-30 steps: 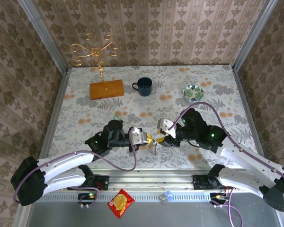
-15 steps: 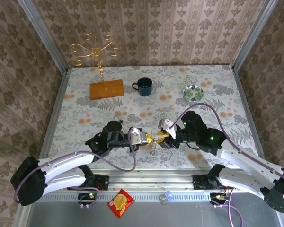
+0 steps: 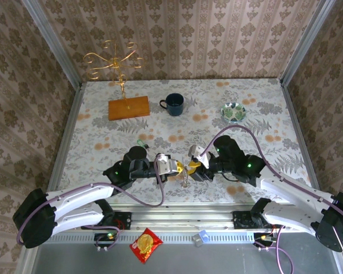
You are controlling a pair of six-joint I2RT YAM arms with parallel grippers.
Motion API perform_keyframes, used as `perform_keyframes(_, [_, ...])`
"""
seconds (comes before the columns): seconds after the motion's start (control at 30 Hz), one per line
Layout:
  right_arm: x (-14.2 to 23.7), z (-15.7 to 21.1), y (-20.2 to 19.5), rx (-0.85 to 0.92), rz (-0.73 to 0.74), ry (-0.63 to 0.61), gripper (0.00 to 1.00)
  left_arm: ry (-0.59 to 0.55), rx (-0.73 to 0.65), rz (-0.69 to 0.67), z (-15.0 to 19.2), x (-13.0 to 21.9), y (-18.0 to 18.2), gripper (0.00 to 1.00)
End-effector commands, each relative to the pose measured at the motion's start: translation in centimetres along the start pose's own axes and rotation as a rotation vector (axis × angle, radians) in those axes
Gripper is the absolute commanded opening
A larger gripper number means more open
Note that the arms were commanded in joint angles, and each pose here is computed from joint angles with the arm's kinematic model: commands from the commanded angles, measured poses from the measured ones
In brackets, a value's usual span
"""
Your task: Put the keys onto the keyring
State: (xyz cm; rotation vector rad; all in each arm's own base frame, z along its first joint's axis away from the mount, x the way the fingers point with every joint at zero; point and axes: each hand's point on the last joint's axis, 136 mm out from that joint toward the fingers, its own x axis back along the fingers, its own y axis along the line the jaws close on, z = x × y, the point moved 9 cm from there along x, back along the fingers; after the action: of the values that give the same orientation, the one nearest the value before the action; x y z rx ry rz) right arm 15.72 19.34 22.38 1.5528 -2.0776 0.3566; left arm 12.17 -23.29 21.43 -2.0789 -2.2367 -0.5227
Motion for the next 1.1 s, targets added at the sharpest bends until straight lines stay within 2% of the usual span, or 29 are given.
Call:
perform_keyframes(0.0, [-0.3, -0.2, -0.1, 0.011, 0.012, -0.019, 0.34, -0.065, -0.01, 0.008, -1.0, 0.2, -0.1, 0.0])
perform_keyframes(0.23, [-0.6, -0.4, -0.3, 0.028, 0.029, -0.039, 0.29, -0.071, -0.004, 0.007, -1.0, 0.1, -0.1, 0.0])
perform_keyframes(0.47, [-0.5, -0.2, -0.2, 0.045, 0.031, -0.016, 0.09, -0.088, 0.005, -0.006, -1.0, 0.1, -0.1, 0.0])
perform_keyframes(0.63, [-0.2, -0.2, -0.2, 0.083, 0.043, 0.021, 0.0, -0.094, 0.01, -0.011, -1.1, 0.2, 0.0, 0.0])
perform_keyframes(0.8, [-0.6, -0.1, -0.3, 0.093, 0.027, 0.042, 0.0, -0.111, 0.02, -0.021, -1.0, 0.1, 0.0, 0.0])
perform_keyframes(1.0, [-1.4, -0.3, -0.1, 0.058, -0.027, 0.012, 0.01, -0.127, 0.029, -0.023, -0.9, -0.2, 0.1, 0.0])
perform_keyframes(1.07, [-0.9, -0.4, -0.1, 0.066, 0.004, -0.009, 0.09, -0.122, 0.028, -0.023, -0.8, -0.2, 0.1, 0.0])
